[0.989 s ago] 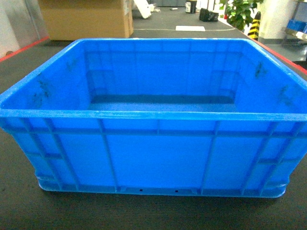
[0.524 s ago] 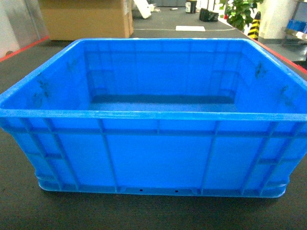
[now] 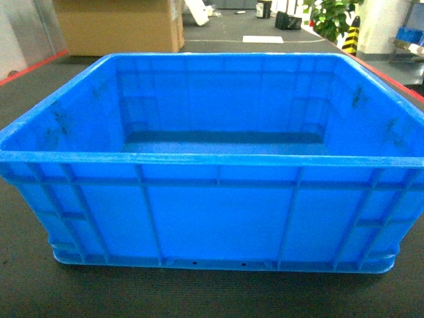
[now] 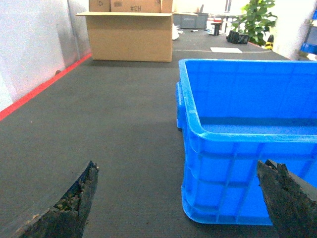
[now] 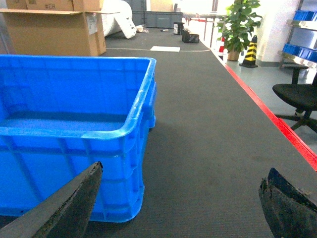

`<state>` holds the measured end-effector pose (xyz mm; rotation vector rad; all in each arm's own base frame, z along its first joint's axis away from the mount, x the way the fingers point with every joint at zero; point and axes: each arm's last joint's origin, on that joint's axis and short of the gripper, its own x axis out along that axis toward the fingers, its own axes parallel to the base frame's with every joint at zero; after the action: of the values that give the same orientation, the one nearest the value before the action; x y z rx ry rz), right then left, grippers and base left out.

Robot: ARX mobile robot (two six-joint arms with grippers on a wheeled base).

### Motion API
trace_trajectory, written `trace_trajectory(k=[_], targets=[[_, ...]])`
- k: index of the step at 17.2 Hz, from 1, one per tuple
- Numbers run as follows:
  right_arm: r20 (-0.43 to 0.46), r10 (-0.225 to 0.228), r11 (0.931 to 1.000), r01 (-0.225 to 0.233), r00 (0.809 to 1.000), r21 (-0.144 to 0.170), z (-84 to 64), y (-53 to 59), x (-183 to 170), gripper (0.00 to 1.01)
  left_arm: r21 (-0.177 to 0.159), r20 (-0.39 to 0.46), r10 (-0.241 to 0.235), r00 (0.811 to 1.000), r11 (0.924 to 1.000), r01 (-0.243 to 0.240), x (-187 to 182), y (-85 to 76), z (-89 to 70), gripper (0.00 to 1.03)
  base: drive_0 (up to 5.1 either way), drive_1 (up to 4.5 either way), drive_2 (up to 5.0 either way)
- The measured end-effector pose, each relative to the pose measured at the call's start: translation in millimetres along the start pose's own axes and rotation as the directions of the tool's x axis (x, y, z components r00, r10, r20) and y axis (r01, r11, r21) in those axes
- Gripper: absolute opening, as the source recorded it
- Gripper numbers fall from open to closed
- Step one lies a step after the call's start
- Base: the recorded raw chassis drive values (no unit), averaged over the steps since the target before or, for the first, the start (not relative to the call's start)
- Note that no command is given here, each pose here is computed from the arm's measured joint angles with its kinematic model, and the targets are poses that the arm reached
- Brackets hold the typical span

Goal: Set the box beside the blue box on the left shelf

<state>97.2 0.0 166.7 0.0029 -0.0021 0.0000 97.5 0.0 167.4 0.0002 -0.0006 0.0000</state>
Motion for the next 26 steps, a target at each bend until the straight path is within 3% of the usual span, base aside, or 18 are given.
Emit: trace_trajectory(k=[10, 11, 12, 14, 15, 18, 19, 21, 23, 26], targets=[[0.000, 0.000, 1.0000, 0.000, 1.000, 0.000, 0.0, 0.0, 0, 0.98, 0.000, 0.000, 0.000, 1.000, 1.0000, 0.000, 0, 0.0, 0.0, 0.98, 0.0, 0.00, 0.0], [-0.002, -0.005, 1.0000, 0.005, 1.000, 0.000, -0.1, -0.1, 0, 0.98, 0.012, 0.001, 0.032, 0.999, 0.9994, -0.032, 1, -0.4, 0.3, 0.98, 0.0, 0.00, 0.0], [0.005, -0.060, 0.9982, 0.060, 0.998, 0.005, 1.5, 1.2, 2, 0.98, 0.031, 0.034, 0.098, 0.995, 0.9946, -0.099, 3, -3.0, 4.6, 0.98, 0.0, 0.00, 0.0], [0.001, -0.105, 0.9945, 0.105, 0.995, 0.004, 5.1, 0.9, 14, 0.98, 0.058, 0.019, 0.142, 0.990, 0.9881, -0.143, 15, -4.8, 7.5, 0.98, 0.0, 0.00, 0.0], [0.007, -0.112, 0.9937, 0.112, 0.994, 0.005, 9.9, 0.2, 21, 0.98, 0.062, 0.027, 0.146, 0.989, 0.9870, -0.148, 23, -5.2, 13.6, 0.98, 0.0, 0.00, 0.0], [0.088, -0.054, 0.9986, 0.053, 0.995, 0.009, 60.2, 3.0, 71, 0.98, 0.059, 0.130, 0.083, 0.988, 0.9941, -0.091, 74, -11.1, 65.2, 0.98, 0.0, 0.00, 0.0], [0.043, -0.045, 0.9989, 0.045, 0.998, 0.016, 70.3, 2.7, 90, 0.98, 0.063, 0.112, 0.069, 0.991, 0.9951, -0.076, 92, -13.8, 72.2, 0.98, 0.0, 0.00, 0.0], [-0.114, -0.029, 0.9983, 0.035, 0.993, 0.047, 74.6, 4.2, 133, 0.98, 0.081, -0.021, 0.056, 0.998, 0.9953, -0.054, 134, -22.0, 71.4, 0.98, 0.0, 0.00, 0.0], [-0.227, -0.014, 0.9981, 0.027, 0.974, 0.055, 74.2, 6.4, 165, 0.98, 0.100, -0.154, 0.054, 0.987, 0.9942, -0.039, 164, -30.4, 64.1, 0.98, 0.0, 0.00, 0.0], [-0.333, 0.030, 0.9977, -0.008, 0.942, 0.067, 74.8, 15.4, 201, 0.98, 0.120, -0.250, 0.050, 0.967, 0.9925, -0.020, 195, -38.9, 60.9, 0.98, 0.0, 0.00, 0.0]])
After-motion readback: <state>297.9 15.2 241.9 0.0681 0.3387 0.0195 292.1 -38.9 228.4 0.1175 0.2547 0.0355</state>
